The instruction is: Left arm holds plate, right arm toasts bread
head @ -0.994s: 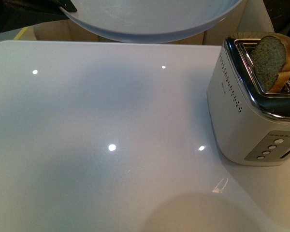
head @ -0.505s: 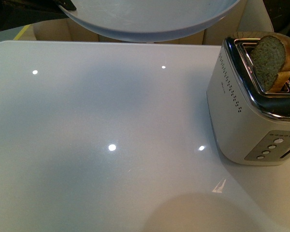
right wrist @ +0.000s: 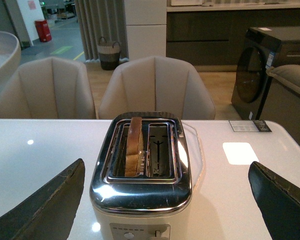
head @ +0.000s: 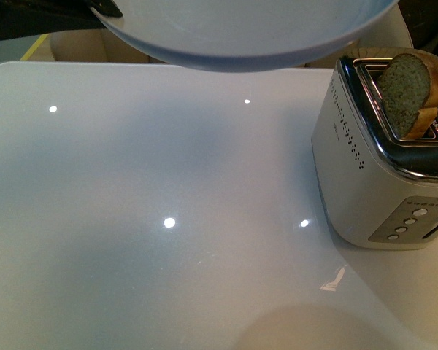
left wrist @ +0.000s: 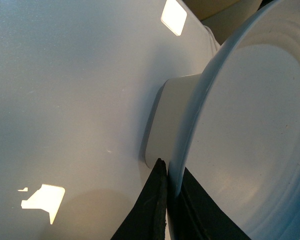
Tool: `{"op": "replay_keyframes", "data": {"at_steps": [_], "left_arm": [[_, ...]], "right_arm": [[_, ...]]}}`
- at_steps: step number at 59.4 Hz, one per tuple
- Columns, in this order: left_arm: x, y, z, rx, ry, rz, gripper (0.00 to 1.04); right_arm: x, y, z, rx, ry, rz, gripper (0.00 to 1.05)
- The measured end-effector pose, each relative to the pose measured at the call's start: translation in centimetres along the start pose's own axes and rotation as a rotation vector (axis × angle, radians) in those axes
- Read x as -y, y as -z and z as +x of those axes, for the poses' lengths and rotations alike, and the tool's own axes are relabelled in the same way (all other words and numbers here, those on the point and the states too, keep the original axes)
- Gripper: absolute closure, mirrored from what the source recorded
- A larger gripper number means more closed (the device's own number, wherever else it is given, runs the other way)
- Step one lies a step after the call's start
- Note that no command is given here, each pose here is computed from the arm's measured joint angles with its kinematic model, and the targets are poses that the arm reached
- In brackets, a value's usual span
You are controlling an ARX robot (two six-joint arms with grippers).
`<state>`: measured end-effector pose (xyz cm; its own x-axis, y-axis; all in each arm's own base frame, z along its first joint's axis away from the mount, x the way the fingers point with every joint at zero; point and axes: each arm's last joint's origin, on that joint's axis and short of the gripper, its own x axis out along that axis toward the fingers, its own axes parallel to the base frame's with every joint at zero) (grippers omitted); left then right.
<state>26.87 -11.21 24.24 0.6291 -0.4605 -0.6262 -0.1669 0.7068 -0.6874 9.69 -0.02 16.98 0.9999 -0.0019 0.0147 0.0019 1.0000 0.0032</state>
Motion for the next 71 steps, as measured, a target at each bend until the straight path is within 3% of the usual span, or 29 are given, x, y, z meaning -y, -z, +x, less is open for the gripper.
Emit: {"op": "replay_keyframes", "data": {"at_steps": [33,52,71], "left_arm": [[-15.2,-4.4,4.6,-0.001,-0.152,-0.019,1.02],[-22.8,-3.0,8.8,-0.065,-0.246,-0.015,1.02],[-26.2,-1.7,12.8,-0.125,-0.270,-0.005,1.02]], "right_arm": [[0.0,0.0,0.0,0.000,0.000,0.000,0.09],[0.0,0.0,0.0,0.000,0.000,0.000,0.09],[0.0,0.0,0.0,0.000,0.000,0.000,0.09]]}}
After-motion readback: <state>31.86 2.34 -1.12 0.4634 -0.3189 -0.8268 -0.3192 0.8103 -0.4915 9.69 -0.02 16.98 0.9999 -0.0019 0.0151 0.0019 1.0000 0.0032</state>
